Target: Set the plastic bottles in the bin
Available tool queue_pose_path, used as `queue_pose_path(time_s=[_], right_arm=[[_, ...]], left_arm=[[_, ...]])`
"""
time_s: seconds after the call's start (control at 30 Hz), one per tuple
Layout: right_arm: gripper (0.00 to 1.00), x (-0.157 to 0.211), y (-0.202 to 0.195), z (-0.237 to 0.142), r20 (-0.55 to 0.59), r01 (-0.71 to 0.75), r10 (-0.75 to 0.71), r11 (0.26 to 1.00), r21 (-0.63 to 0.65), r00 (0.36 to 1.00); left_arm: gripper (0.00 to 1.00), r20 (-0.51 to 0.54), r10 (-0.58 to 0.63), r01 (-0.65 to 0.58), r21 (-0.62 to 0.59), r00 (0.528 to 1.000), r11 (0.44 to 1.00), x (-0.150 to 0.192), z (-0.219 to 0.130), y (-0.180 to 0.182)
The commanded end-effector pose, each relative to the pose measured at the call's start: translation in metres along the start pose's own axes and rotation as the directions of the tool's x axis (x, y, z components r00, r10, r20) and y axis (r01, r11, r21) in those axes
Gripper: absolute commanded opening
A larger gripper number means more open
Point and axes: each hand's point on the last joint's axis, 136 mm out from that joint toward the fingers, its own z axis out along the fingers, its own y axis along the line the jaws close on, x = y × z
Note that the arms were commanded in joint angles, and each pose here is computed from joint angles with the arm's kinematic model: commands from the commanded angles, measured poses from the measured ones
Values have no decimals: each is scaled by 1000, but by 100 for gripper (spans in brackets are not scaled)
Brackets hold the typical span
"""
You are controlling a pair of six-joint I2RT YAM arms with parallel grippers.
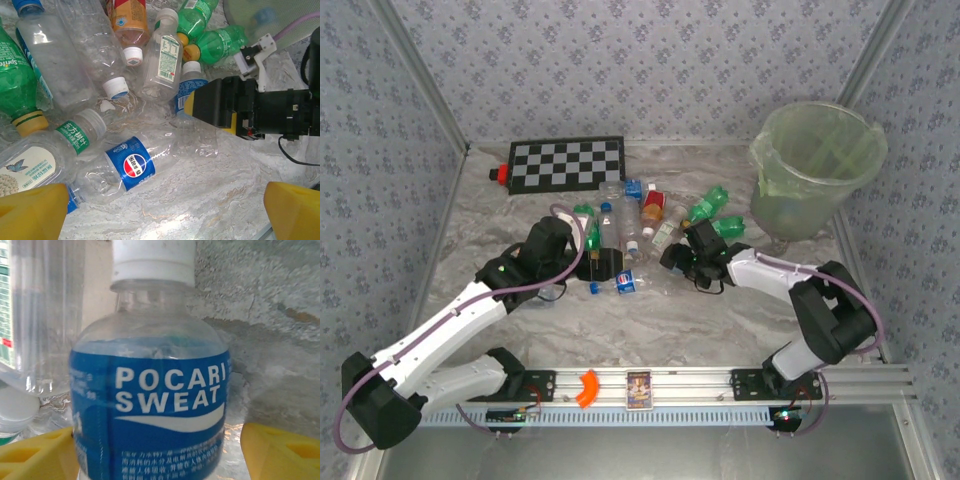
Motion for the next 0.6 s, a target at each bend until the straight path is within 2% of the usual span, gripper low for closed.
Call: queue_pose_path(time_s=[0.0, 0.2, 0.3, 0.57], right_arm=[[82, 8, -1, 10, -34, -19, 19, 1000, -5, 999], [74, 9, -4, 17, -38, -42, 42, 999, 2, 998], [65, 8, -3, 14, -28, -38, 38, 999, -4, 999], [59, -4, -5, -14, 57, 6, -7, 1000, 21, 998]], left_arm=[[100, 11, 21, -21, 9, 1000, 1000, -8, -3, -8], [100, 9, 21, -21, 2, 1000, 1000, -6, -5, -6], [100, 9, 19, -19, -1, 1000, 1000, -6, -5, -5], [100, 39, 8, -8, -17, 999, 1000, -9, -9, -2]])
